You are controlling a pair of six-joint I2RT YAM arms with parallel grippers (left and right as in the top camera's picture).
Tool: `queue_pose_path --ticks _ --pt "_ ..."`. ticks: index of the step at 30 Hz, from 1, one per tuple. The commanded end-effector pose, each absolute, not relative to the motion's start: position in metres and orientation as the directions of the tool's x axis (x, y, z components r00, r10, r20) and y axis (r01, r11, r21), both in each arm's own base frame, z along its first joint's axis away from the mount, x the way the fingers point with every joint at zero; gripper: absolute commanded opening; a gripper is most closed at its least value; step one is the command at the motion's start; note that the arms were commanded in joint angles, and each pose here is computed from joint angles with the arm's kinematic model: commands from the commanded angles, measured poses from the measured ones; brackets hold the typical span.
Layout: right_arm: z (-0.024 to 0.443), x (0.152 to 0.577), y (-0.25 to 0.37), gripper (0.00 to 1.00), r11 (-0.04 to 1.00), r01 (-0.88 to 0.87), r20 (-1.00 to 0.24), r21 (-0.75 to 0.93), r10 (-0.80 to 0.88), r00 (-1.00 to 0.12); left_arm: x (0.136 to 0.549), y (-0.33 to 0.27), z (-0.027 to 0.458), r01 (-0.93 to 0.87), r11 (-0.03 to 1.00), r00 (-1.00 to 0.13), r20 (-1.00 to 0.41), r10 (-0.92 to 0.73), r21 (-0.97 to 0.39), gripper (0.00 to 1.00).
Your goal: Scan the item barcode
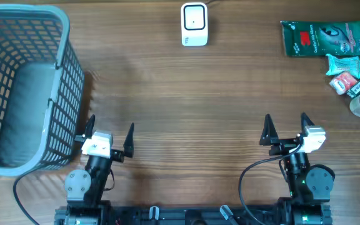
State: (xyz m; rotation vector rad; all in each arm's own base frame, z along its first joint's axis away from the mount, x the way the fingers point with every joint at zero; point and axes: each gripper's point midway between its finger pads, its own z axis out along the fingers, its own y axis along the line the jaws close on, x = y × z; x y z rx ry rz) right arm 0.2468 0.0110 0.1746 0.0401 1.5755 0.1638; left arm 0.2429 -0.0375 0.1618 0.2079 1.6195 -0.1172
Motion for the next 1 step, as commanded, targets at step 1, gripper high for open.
queue_pose_path --ticks 1 --pt "0.1771 0.2461 0.0124 1.0 0.987 -0.09 -0.991 0.132 0.132 -0.003 0.2425 -0.0391 0.1602 0.217 0.975 -0.049 -0.997 0.056 0.044 1.0"
